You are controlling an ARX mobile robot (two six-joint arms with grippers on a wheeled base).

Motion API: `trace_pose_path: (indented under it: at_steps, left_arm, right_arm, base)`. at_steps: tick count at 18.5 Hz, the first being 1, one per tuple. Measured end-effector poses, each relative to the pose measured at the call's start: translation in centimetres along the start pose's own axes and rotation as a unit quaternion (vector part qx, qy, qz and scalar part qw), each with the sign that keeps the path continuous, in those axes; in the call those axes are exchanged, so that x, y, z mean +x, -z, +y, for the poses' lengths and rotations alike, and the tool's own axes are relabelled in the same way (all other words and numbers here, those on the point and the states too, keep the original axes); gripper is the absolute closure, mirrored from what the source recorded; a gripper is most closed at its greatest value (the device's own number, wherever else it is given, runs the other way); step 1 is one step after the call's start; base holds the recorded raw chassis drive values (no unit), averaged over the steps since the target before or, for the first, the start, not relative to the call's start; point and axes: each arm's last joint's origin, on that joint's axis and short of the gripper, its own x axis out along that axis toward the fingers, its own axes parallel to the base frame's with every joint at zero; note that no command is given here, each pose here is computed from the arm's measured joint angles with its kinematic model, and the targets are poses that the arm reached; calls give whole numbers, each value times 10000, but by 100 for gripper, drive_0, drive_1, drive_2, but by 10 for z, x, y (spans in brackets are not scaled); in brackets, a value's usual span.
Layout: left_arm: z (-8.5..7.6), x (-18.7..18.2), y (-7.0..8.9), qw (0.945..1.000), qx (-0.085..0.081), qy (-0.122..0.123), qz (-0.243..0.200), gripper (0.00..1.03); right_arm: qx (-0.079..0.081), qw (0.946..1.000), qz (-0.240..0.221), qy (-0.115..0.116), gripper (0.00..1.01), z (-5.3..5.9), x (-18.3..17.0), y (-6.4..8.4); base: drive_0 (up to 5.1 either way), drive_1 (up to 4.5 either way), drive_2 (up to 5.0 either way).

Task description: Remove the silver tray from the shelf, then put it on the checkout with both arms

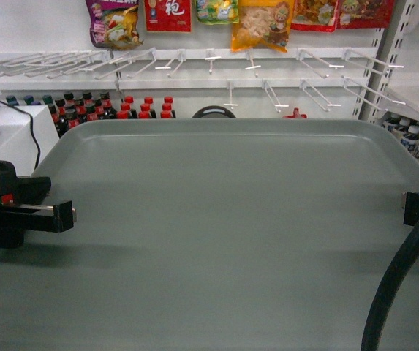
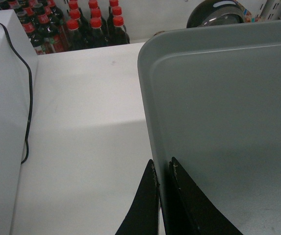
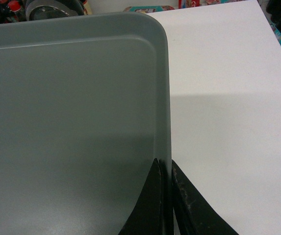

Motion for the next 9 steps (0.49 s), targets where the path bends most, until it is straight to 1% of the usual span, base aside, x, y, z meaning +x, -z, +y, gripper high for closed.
trace_pose_path:
  at_steps: [4, 5, 6, 7, 8, 9]
  left_arm:
    - [0, 0, 0, 10000, -2, 0, -2, 99]
    - [-5, 1, 1, 9983, -95, -334, -468, 99]
    - [-11, 5, 2, 9922, -242, -932, -787, 99]
    - [-13, 10, 3, 9864, -351, -1270, -986, 99]
    - [-15, 14, -1, 9846, -373, -1343, -1056, 99]
    - [-16, 17, -2, 9843, -373, -1337, -1092, 99]
  right_arm:
    - [-2, 10000, -2, 0, 99, 0, 0, 0]
    - [5, 10000, -6, -13, 99, 0, 0, 0]
    - [82, 9989, -458, -17, 99, 1, 1, -3]
    - [158, 9952, -953, -132, 99, 2, 4, -3]
    - [188, 9934, -1111, -196, 99, 3, 9, -3]
    - [208, 9936, -1089, -196, 99, 0, 13, -2]
  base:
    - [0, 0, 0]
    - [0, 0, 0]
    - [0, 0, 0]
    - [0, 0, 0]
    - [0, 0, 0]
    - [0, 0, 0]
